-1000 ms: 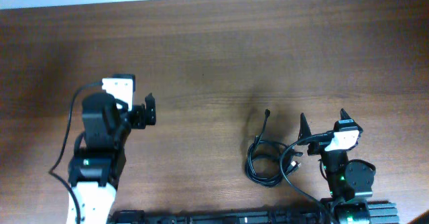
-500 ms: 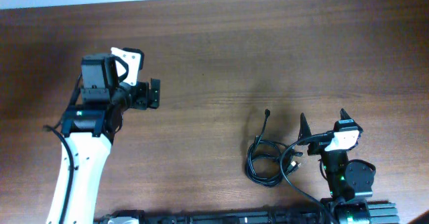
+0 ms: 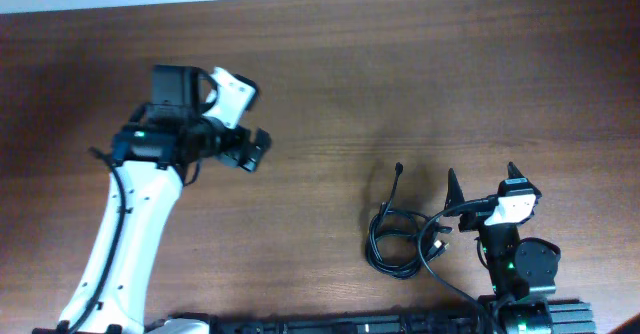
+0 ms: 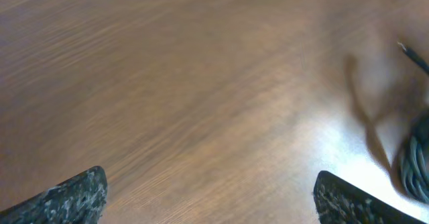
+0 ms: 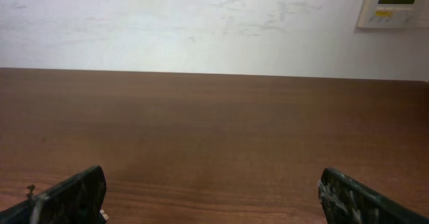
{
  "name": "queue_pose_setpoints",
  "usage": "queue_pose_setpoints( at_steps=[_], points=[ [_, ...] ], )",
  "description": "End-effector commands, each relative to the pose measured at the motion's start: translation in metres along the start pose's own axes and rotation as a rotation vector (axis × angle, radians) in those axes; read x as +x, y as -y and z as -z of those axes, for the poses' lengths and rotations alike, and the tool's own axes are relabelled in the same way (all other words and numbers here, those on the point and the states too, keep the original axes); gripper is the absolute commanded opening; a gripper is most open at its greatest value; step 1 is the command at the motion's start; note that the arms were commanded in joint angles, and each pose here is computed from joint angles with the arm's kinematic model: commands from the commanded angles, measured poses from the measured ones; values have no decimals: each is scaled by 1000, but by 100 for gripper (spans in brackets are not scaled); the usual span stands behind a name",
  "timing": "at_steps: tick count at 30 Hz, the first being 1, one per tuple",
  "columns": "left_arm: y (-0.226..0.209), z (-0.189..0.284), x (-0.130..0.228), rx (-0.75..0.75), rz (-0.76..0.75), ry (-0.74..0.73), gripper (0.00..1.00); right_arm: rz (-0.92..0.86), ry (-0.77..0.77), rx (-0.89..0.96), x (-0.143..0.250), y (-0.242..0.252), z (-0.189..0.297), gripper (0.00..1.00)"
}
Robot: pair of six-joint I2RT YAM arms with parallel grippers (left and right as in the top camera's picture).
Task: Untangle cables
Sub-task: 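Reach the left gripper forward and right toward the black cable bundle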
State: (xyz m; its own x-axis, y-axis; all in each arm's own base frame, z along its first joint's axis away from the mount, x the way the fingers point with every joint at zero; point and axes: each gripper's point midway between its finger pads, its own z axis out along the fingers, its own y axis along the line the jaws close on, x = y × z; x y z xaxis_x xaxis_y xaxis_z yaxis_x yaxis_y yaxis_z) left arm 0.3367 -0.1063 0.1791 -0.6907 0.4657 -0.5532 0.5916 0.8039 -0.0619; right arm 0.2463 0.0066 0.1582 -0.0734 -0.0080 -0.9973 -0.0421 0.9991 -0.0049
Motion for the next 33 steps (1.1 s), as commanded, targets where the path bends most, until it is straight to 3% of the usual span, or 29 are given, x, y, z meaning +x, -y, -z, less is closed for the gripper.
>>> queue_pose_setpoints(
  at_steps=[1,12,21,33],
  points=[
    [44,-7,-8,111,-228,-9,99,6,1,13,1,3,0,99],
    [126,-47,10,298,-388,-140,99,6,1,13,1,3,0,99],
    [184,-52,0,383,-532,-79,99,6,1,13,1,3,0,99],
    [220,-59,9,540,-523,-93,99,6,1,13,1,3,0,99]
  ],
)
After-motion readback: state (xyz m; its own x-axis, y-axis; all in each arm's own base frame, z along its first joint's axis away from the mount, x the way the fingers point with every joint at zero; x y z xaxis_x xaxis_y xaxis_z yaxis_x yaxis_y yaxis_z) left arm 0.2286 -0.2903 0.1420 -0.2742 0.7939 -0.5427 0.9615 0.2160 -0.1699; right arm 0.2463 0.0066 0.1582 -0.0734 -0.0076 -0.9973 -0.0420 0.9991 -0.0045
